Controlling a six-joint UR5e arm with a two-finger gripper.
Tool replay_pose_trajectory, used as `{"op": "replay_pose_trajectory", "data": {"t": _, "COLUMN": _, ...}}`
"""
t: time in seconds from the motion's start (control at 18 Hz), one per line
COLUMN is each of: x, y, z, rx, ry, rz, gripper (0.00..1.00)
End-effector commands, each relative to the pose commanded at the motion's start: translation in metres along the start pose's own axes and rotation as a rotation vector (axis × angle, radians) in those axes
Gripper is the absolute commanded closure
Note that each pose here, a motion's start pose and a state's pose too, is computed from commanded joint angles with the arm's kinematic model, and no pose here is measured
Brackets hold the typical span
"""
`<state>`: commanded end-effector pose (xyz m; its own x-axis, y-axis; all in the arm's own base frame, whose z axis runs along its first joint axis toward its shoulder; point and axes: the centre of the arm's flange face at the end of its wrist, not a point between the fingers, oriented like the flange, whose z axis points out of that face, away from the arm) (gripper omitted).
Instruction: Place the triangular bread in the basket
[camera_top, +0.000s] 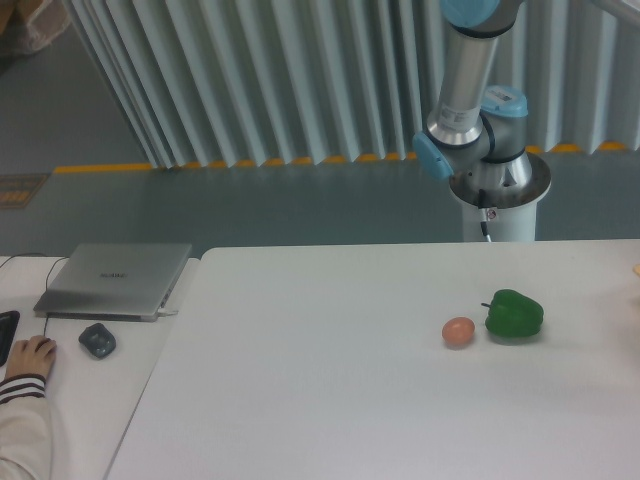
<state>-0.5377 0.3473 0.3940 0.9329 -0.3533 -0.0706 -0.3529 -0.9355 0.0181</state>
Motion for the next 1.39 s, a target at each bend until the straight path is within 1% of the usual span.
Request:
{"op": "replay_pose_trajectory", "data": {"t": 0.06, "x": 0.001, "y": -0.003, "z": -0.002, "rx": -0.001, "ry": 0.000, "rz": 0.000, "gripper": 0.00}}
{"op": "replay_pose_trajectory", "data": {"t": 0.11, "x": 0.006, "y": -0.019, "z": -0.004, "rx": -0.008, "ry": 0.001, "rz": 0.026, "gripper": 0.00}}
{"op": "replay_pose_trajectory", "data": {"t": 0.17, "x": 0.010, "y": -0.025, "z": -0.009, "rx": -0.009, "ry": 0.002, "rz": 0.037, "gripper": 0.00}}
{"op": "replay_pose_trajectory", "data": {"t": 0.28, "x": 0.016, "y": -0.031, "z": -0.017, "rx": -0.006, "ry": 0.016, "rz": 0.046, "gripper": 0.00}}
{"op": "replay_pose_trajectory", "data": {"t": 0.33, "x": 0.020, "y": -0.041, "z": -0.015, "rx": -0.010, "ry": 0.033, "rz": 0.070, "gripper": 0.00}}
{"op": "replay_pose_trajectory", "data": {"t": 0.44, "x": 0.023, "y": -0.049, "z": -0.015, "rx": -0.011, "ry": 0.039, "rz": 0.082, "gripper": 0.00}}
{"op": "replay_pose_trajectory", "data": {"t": 0.56, "x": 0.030, "y": -0.058, "z": -0.013, "rx": -0.012, "ry": 0.068, "rz": 0.095, "gripper": 0.00}}
{"op": "replay_pose_trajectory", "data": {"t": 0.67, "x": 0.041, "y": -0.079, "z": -0.015, "rx": -0.019, "ry": 0.072, "rz": 0.123, "gripper": 0.00}}
{"op": "replay_pose_trajectory", "data": {"t": 0.78, "x": 0.050, "y": -0.092, "z": -0.017, "rx": -0.045, "ry": 0.081, "rz": 0.154, "gripper": 0.00}}
{"op": "replay_pose_trajectory", "data": {"t": 0.89, "x": 0.054, "y": -0.095, "z": -0.017, "rx": -0.049, "ry": 0.105, "rz": 0.163, "gripper": 0.00}}
{"op": "replay_pose_trajectory", "data": {"t": 1.0, "x": 0.060, "y": -0.092, "z": -0.020, "rx": -0.098, "ry": 0.126, "rz": 0.178, "gripper": 0.00}}
{"op": "replay_pose_trajectory", "data": {"t": 1.06, "x": 0.065, "y": -0.102, "z": -0.019, "rx": -0.145, "ry": 0.127, "rz": 0.206, "gripper": 0.00}}
{"op": "replay_pose_trajectory", "data": {"t": 1.11, "x": 0.067, "y": -0.104, "z": -0.018, "rx": -0.162, "ry": 0.129, "rz": 0.218, "gripper": 0.00}}
{"op": "replay_pose_trajectory", "data": {"t": 1.17, "x": 0.069, "y": -0.107, "z": -0.018, "rx": -0.155, "ry": 0.130, "rz": 0.221, "gripper": 0.00}}
{"op": "replay_pose_trajectory", "data": {"t": 1.28, "x": 0.077, "y": -0.115, "z": -0.012, "rx": -0.088, "ry": 0.149, "rz": 0.217, "gripper": 0.00}}
{"op": "replay_pose_trajectory", "data": {"t": 1.39, "x": 0.086, "y": -0.121, "z": -0.013, "rx": -0.050, "ry": 0.153, "rz": 0.215, "gripper": 0.00}}
